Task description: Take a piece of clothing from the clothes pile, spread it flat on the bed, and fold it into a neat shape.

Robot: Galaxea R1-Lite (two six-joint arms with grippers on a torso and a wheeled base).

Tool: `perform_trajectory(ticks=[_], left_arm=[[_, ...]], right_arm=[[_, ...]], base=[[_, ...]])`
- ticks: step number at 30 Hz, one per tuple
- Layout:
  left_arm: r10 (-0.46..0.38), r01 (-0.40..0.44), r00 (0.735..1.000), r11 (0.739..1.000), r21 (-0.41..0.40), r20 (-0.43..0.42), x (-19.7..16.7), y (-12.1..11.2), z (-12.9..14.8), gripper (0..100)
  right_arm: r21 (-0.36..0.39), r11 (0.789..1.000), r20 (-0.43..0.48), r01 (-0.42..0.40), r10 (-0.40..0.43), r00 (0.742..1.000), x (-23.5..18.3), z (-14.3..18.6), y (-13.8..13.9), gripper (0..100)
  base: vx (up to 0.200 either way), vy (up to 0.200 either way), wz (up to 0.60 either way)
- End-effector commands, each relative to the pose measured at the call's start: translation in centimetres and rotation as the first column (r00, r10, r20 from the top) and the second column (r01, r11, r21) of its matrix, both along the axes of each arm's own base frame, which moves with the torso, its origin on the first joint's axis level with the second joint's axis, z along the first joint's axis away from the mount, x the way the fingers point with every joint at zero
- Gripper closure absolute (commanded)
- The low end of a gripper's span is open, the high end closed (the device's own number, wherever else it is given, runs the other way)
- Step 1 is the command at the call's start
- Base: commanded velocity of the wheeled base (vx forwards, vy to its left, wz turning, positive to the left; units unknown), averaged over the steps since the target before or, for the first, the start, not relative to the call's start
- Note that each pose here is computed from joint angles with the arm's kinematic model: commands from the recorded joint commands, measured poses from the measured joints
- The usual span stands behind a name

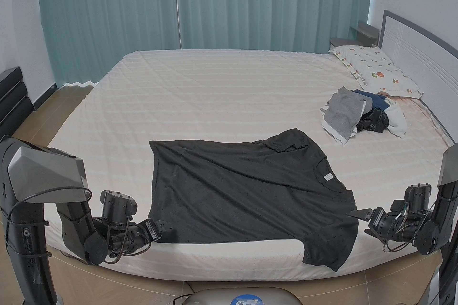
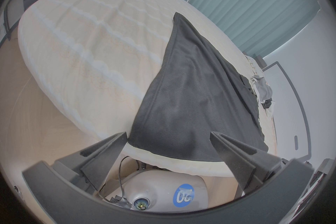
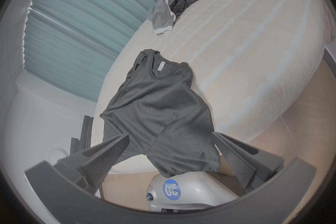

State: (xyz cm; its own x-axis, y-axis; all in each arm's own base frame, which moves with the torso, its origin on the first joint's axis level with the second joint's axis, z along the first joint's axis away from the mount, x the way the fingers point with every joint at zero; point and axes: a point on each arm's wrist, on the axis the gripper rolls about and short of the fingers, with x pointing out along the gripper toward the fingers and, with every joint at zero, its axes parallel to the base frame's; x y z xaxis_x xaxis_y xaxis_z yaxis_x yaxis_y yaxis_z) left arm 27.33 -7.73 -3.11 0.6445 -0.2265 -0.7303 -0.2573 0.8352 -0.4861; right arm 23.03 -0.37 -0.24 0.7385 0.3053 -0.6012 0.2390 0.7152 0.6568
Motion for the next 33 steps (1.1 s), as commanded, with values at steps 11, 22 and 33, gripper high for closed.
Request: perform_trajectory(ticks=[11, 22, 33], left_arm=[[-0.036, 0.036, 0.999, 0.999, 0.019, -0.022, -0.2, -0.7, -0.9, 0], [-0.017, 0.017, 1.0, 0.998, 0.068, -0.013, -0.2, -0.9, -1.1, 100], [-0.001, 0.001, 1.0, 0.997, 0.072, -0.008, -0.6, -0.5, -0.7, 100]], right_arm=[[0.0, 1.0, -0.01, -0.002, 0.002, 1.0, 0.1, -0.3, 0.0, 0], [-0.069, 0.996, -0.07, -0.055, 0.05, 0.996, -0.4, -2.1, -0.1, 0], [-0.098, 0.991, -0.076, -0.094, 0.087, 0.993, -0.3, -3.7, 0.2, 0]], base=[[0.0, 0.0, 0.0], [0.0, 0.0, 0.0], [0.0, 0.0, 0.0]])
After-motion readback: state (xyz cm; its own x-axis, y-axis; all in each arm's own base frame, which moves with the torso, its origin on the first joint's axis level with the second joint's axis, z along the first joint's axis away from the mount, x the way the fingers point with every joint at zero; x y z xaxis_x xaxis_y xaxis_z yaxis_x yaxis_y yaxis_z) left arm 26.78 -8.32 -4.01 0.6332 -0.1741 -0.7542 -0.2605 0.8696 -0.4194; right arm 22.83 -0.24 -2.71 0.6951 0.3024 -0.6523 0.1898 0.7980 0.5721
